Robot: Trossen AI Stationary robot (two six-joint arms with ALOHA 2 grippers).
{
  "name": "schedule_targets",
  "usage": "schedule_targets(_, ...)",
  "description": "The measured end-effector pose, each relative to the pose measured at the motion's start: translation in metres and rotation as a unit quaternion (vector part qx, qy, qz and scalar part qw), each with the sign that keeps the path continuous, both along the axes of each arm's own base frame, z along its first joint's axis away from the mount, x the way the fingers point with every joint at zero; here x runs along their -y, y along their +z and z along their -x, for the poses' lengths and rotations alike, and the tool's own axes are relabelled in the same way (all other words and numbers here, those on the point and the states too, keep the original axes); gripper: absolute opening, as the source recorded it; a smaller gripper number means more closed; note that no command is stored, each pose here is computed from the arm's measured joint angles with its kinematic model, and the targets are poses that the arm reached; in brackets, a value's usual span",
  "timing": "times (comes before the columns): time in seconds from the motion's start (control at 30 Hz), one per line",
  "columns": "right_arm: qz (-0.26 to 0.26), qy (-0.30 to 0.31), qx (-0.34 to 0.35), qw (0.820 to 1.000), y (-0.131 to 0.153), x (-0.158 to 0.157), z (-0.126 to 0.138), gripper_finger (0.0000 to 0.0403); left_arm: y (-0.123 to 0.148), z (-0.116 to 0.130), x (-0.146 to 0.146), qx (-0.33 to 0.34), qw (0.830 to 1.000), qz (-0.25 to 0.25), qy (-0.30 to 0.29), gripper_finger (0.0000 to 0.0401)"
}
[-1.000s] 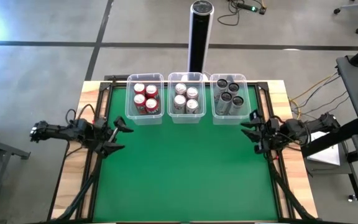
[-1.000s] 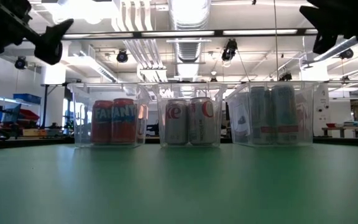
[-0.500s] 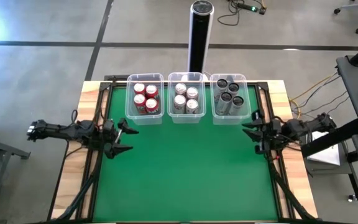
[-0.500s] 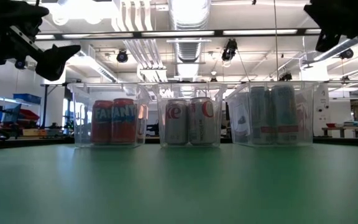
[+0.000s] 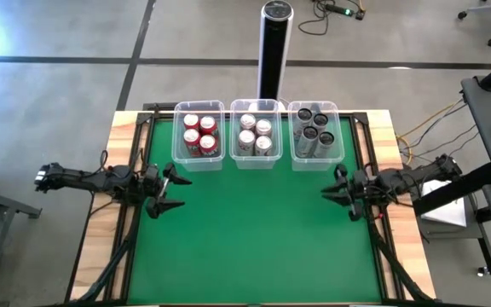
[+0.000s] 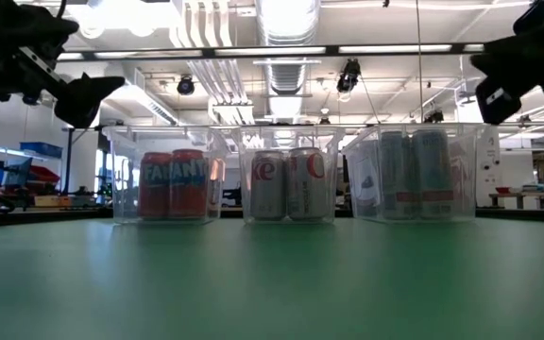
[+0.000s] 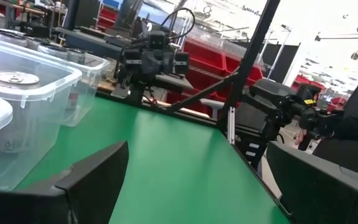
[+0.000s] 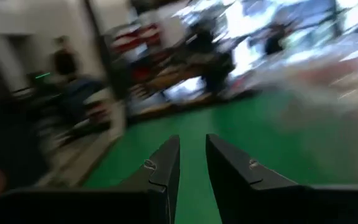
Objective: Sort soda cans
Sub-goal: Return to Home Position
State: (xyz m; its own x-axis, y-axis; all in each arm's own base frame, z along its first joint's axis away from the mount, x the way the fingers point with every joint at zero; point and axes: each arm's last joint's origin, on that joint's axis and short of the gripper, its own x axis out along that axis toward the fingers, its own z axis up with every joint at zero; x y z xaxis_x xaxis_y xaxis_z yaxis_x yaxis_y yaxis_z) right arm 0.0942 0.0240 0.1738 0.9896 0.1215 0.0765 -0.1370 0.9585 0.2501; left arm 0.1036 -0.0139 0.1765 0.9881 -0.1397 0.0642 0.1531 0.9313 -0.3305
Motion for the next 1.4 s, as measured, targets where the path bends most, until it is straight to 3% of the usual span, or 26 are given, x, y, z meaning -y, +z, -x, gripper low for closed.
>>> schedule_targets(0.1, -0.014, 0.053, -0.016, 0.998, -0.0026, -0.0031, 0.0001, 0.0079, -0.0006, -0.0006, 0.0001, -0.004, 1.0, 0.0, 0.0, 0.0367)
schedule_targets(0.37, -0.017, 0.066, 0.005, 0.998, 0.0014, -0.0035, 0.0007, 0.0095, -0.0024, -0.0023, 0.0004, -0.015, 1.0, -0.002, 0.0, 0.0367)
schedule_targets(0.53, 0.044, 0.113, 0.011, 0.993, 0.0001, -0.0063, 0.0015, 0.0102, -0.0035, -0.0033, 0.0005, -0.022, 1.0, -0.003, -0.001, 0.0367)
schedule_targets(0.7, 0.115, 0.099, 0.008, 0.988, -0.0036, -0.0045, 0.0007, 0.0105, -0.0044, -0.0041, 0.0006, -0.028, 1.0, -0.004, 0.0, 0.0367)
schedule_targets(0.9, 0.141, 0.079, 0.0, 0.987, -0.0057, -0.001, -0.0005, 0.0093, -0.0052, -0.0049, 0.0007, -0.033, 0.999, -0.004, 0.0, 0.0367)
schedule_targets(1.1, 0.251, 0.075, 0.024, 0.965, -0.006, -0.0012, -0.0005, 0.0077, -0.006, -0.0054, 0.0007, -0.037, 0.999, -0.005, 0.0, 0.0367)
schedule_targets(1.27, 0.293, 0.056, 0.027, 0.954, -0.0061, -0.0003, -0.0007, 0.0065, -0.0065, -0.0058, 0.0007, -0.04, 0.999, -0.005, 0.0, 0.0367)
schedule_targets(1.4, 0.277, 0.057, 0.023, 0.959, -0.0062, -0.0002, -0.0007, 0.0058, -0.0068, -0.0059, 0.0008, -0.042, 0.999, -0.005, 0.0, 0.0367)
